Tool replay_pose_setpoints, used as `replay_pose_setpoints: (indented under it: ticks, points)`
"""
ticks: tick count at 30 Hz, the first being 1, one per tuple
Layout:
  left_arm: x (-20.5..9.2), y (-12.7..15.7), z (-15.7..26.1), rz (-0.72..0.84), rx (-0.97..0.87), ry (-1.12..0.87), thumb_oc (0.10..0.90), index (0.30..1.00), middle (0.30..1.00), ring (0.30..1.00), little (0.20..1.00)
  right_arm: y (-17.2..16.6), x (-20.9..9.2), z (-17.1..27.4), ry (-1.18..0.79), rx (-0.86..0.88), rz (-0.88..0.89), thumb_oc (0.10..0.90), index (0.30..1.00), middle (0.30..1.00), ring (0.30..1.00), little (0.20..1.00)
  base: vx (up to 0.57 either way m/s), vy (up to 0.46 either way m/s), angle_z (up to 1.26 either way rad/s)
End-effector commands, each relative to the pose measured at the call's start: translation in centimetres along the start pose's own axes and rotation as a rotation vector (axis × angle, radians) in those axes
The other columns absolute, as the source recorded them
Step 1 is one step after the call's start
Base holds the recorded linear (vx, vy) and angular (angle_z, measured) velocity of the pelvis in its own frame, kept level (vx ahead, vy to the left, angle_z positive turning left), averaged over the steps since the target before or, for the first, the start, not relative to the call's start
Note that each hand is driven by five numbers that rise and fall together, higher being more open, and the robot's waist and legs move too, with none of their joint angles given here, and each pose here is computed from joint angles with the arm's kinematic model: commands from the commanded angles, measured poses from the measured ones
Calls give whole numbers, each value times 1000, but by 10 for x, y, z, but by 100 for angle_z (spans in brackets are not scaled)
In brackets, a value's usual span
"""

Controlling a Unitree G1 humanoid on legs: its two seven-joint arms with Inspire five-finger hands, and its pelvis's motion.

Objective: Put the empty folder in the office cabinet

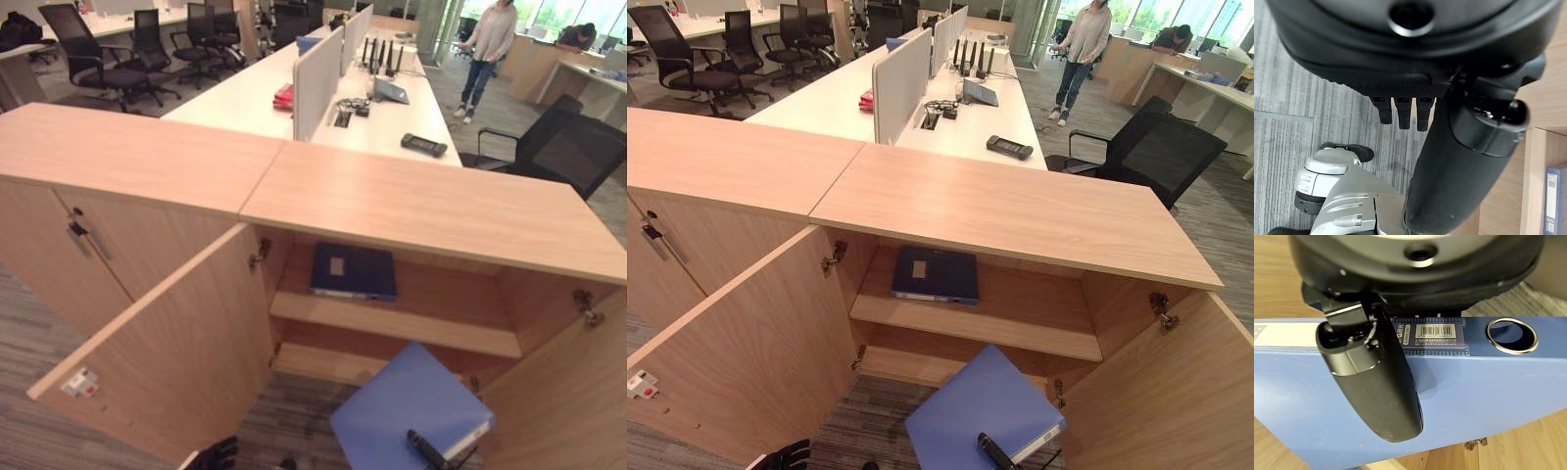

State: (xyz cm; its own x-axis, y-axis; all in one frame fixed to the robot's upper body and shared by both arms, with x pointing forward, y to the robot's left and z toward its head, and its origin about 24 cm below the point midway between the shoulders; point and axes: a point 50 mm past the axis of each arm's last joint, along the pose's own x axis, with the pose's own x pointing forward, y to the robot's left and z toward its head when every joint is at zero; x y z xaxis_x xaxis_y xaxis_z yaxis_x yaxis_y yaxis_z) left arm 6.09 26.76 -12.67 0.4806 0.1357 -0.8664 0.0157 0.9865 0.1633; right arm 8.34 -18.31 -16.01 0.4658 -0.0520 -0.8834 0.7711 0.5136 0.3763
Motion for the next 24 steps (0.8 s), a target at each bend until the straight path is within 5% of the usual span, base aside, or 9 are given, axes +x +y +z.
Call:
replay_pose_setpoints:
  ticks: [1,8,13,19,24]
  points:
    - [6,7,24,75,105,-79,800,900,900,900,900,59,7,62,-261,122,174,400,300,300,300,300,30,90,-2]
    - [8,-6,-36,129,24,193,800,900,900,900,900,111,3,94,-408,259,269,400,300,300,300,300,35,224,-24]
    - [-25,-18,-116,199,25,593,800,900,900,900,900,137,-1,88,-401,244,373,400,300,300,300,300,20,347,-41]
    - [-51,-9,-147,179,104,758,800,900,900,900,900,139,-1,76,-382,259,405,400,300,300,300,300,7,236,-2]
    - [-46,-9,-140,165,144,742,800,900,900,900,900,142,-3,80,-400,266,424,400,300,300,300,300,-3,54,7]
